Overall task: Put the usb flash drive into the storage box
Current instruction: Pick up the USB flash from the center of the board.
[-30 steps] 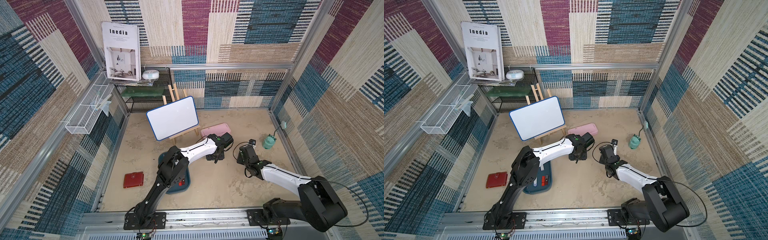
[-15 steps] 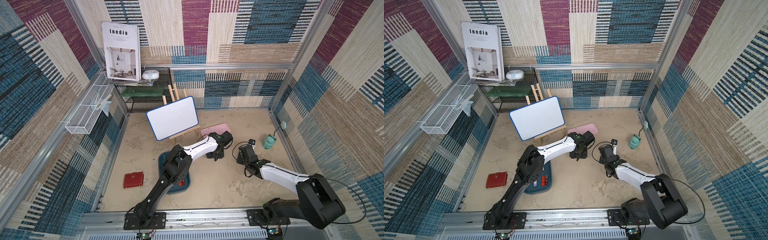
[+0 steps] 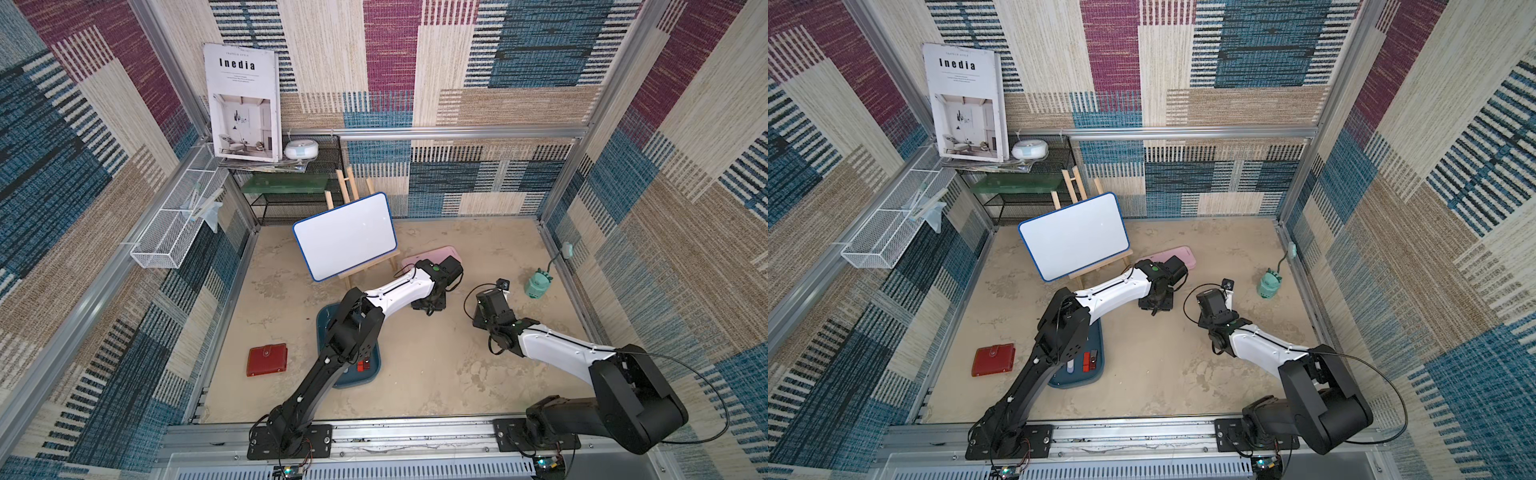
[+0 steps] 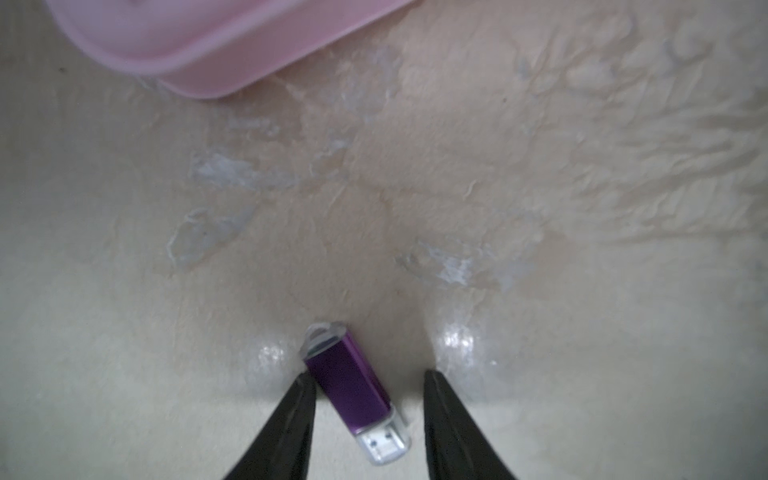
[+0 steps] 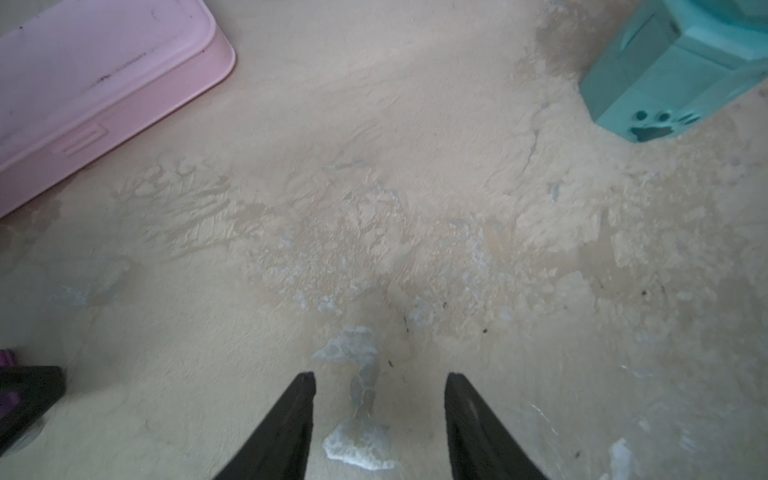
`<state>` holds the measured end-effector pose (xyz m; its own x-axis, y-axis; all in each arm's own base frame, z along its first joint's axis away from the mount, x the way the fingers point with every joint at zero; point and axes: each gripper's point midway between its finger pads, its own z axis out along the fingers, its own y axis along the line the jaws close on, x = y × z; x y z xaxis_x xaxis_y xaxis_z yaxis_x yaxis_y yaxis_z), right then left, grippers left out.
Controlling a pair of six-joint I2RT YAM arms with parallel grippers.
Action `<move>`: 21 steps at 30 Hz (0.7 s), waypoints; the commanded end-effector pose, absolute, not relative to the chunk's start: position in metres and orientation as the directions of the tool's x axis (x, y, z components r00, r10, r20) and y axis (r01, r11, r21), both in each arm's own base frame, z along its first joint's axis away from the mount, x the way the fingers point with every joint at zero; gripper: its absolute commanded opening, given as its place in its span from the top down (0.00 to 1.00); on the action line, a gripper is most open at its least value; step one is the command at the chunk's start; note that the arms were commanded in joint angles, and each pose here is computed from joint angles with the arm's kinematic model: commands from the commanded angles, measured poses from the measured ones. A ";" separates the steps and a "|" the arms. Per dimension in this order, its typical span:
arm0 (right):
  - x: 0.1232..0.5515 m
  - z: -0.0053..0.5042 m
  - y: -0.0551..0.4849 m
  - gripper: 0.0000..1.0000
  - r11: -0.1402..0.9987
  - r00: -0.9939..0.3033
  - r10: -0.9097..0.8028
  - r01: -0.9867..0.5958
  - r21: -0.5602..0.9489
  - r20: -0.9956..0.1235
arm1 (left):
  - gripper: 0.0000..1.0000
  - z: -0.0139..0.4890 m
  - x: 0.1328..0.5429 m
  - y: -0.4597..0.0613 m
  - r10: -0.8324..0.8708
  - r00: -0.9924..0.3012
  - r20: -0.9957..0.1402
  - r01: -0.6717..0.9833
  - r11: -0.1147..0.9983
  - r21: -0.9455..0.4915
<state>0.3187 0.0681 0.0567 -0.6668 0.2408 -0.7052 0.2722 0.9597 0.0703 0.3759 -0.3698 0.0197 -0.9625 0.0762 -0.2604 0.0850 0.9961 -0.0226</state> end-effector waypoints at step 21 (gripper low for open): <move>0.321 0.057 0.070 0.44 0.961 -0.672 0.236 0.267 0.067 -0.703 | 0.83 -0.017 0.343 -0.336 0.240 -0.966 -0.097 0.223 0.961 0.164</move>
<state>0.3185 0.0687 0.0543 -0.6747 0.2378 -0.6987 0.2704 0.9605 0.0659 0.3721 -0.3709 0.0095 -0.9467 0.1894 -0.2607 0.1859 0.9818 0.0385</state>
